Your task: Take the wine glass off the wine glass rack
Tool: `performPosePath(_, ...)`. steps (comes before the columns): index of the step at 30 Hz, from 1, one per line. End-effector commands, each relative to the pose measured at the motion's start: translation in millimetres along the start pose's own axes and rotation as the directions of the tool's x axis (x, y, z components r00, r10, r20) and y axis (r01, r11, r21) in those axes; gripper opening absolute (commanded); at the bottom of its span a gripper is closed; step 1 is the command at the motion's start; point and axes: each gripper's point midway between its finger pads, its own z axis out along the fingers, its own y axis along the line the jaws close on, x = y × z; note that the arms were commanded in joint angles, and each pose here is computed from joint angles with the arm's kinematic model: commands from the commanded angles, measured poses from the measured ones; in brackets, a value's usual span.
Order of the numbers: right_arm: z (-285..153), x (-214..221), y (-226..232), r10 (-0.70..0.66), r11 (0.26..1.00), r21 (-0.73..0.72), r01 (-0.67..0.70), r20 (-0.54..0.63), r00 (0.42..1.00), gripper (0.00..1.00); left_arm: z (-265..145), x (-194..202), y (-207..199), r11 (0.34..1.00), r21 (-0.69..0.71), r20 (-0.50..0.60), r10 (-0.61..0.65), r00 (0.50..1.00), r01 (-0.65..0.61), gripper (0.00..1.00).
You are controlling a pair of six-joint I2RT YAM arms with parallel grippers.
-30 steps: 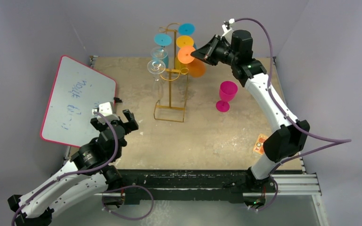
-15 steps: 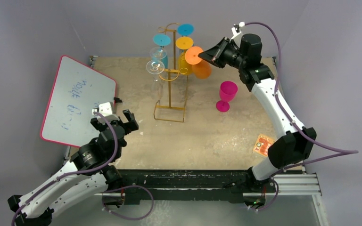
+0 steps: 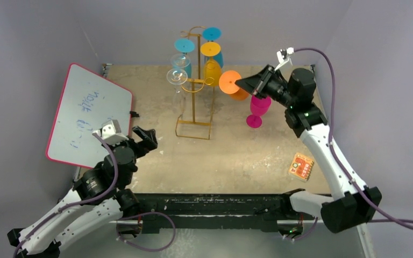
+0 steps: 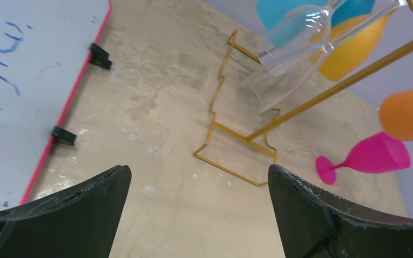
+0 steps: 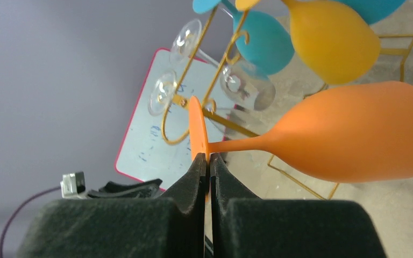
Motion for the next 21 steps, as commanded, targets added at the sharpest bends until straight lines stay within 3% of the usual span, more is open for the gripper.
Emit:
performPosePath(1, -23, 22, 4, -0.078, 0.994, -0.08, 0.078, -0.002, 0.997, 0.0, -7, 1, -34, 0.977, 0.103, -0.089, -0.178, 0.98, 0.187, 1.0)
performPosePath(13, -73, 109, -13, -0.231, 0.956, -0.222, 0.193, -0.162, 0.959, 0.0, -19, 30, -102, 0.855, 0.284, -0.328, -0.338, 0.882, 0.433, 0.96)
performPosePath(18, -86, 132, -19, -0.16, 0.96, -0.255, 0.113, -0.173, 0.972, 0.0, -19, 39, -118, 0.828, 0.323, -0.376, -0.333, 0.864, 0.459, 0.94)
performPosePath(21, -88, 149, -24, -0.086, 0.959, -0.283, 0.018, -0.229, 0.97, 0.0, -30, 42, -143, 0.753, 0.434, -0.429, -0.31, 0.848, 0.495, 0.92)
